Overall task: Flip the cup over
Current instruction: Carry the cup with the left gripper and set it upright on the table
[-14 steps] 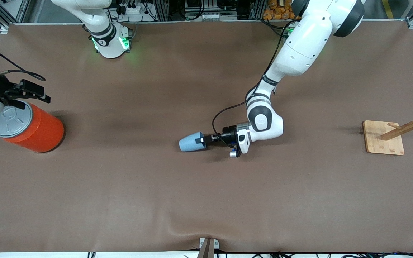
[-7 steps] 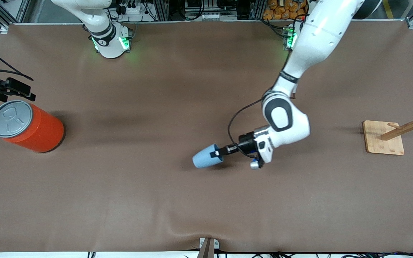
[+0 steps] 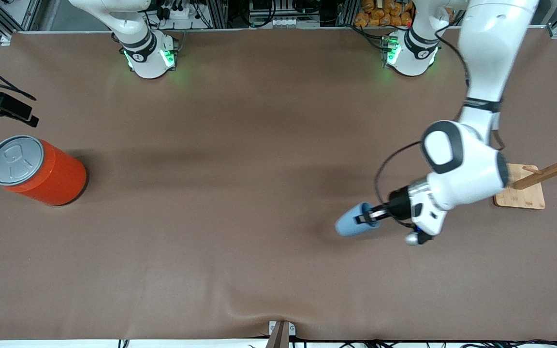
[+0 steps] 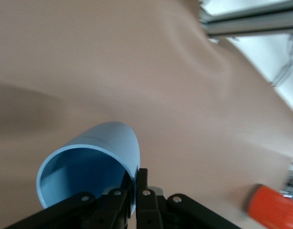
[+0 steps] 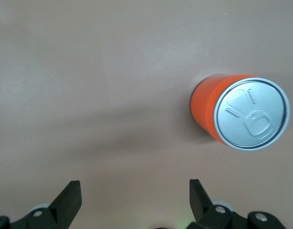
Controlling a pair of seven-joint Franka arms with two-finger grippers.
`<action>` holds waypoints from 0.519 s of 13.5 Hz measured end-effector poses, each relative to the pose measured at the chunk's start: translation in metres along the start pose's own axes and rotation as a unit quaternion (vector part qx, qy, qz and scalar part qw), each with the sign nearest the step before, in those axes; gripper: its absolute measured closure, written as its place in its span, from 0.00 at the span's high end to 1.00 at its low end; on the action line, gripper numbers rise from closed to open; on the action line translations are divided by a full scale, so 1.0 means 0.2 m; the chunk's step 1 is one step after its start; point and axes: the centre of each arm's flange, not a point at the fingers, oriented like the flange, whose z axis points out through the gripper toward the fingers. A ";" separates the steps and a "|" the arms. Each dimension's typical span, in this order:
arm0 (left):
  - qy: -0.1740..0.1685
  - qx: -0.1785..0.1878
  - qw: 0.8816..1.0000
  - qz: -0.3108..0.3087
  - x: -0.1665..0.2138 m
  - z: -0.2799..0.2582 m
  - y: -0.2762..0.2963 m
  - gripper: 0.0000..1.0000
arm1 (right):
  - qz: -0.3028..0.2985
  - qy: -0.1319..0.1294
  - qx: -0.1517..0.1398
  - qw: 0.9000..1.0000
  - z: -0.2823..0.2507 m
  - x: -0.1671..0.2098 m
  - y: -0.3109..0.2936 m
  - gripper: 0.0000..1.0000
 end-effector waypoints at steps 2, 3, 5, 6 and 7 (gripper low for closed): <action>-0.010 0.063 0.998 0.008 0.11 -0.17 -0.24 0.05 | 0.002 -0.002 -0.003 1.000 0.00 0.00 0.01 1.00; -0.017 0.093 0.995 0.013 0.13 -0.21 -0.33 0.05 | 0.001 -0.003 -0.003 1.000 0.00 0.00 0.01 1.00; -0.027 0.149 0.988 0.026 0.14 -0.22 -0.47 0.05 | -0.004 -0.003 -0.004 1.000 0.00 -0.01 -0.02 1.00; -0.035 0.165 0.985 0.029 0.13 -0.19 -0.51 0.05 | -0.007 -0.003 -0.004 1.000 0.00 -0.01 -0.04 1.00; -0.043 0.176 0.983 0.032 0.10 -0.15 -0.54 0.05 | -0.008 -0.003 -0.004 1.000 0.00 -0.01 -0.04 1.00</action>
